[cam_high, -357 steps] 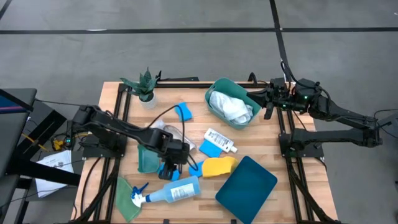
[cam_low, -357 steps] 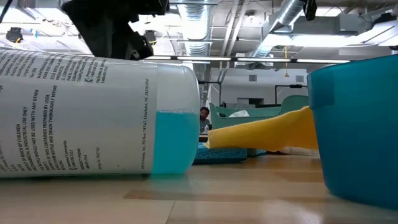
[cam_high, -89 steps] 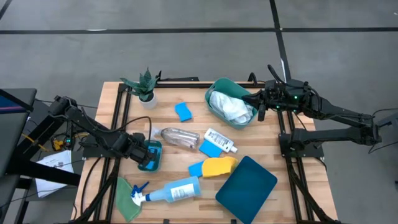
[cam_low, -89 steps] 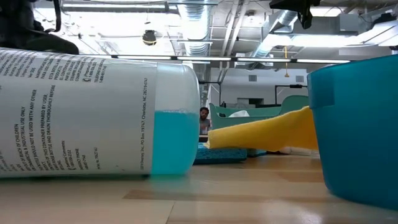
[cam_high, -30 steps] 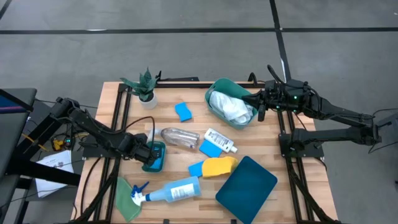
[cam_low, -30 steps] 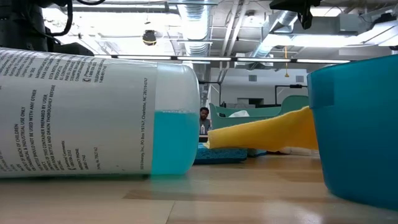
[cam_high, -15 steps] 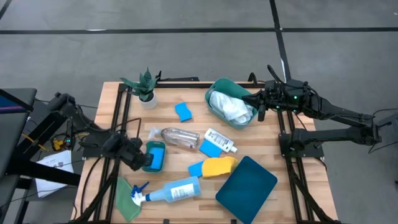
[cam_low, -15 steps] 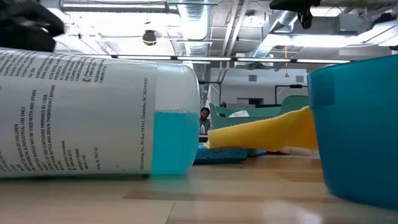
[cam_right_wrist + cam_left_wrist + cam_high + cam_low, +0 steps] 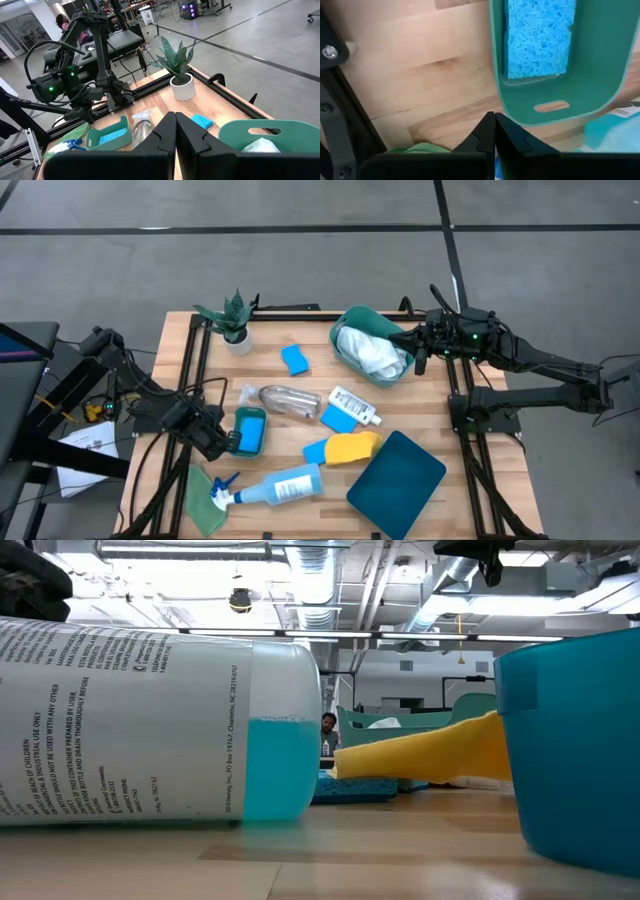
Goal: Pick & Place Kitchen Items
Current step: Adjust the small green bin
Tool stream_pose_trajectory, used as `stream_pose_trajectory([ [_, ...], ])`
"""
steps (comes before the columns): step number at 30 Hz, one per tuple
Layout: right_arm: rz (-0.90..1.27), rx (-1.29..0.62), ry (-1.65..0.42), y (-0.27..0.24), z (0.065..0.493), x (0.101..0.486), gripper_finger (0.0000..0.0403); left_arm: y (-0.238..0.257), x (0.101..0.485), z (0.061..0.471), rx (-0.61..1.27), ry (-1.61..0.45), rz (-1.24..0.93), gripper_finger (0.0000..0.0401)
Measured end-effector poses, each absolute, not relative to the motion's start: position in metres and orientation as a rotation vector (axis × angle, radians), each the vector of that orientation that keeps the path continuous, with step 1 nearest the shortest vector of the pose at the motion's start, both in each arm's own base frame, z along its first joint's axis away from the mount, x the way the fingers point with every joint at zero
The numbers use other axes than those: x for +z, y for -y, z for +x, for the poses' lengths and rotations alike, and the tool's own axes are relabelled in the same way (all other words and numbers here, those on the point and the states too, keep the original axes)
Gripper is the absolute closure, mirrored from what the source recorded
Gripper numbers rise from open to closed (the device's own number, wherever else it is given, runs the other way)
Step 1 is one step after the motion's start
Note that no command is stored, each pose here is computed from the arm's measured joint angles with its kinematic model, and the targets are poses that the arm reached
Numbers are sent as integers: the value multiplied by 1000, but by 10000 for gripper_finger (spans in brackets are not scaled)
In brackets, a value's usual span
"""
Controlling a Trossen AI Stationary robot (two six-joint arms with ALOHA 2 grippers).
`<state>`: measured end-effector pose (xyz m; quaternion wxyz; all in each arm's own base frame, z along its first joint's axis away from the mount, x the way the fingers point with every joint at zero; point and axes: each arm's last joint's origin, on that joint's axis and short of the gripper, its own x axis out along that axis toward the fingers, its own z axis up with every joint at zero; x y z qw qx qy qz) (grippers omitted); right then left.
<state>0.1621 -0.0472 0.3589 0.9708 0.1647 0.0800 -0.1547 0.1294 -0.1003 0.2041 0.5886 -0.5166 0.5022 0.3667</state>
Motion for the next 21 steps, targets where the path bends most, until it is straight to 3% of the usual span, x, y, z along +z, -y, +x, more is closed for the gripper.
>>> stream_pose_trajectory([
  [21, 303, -310, -167, 47, 162, 359, 403, 102, 188, 130, 791, -1192, -1225, 401],
])
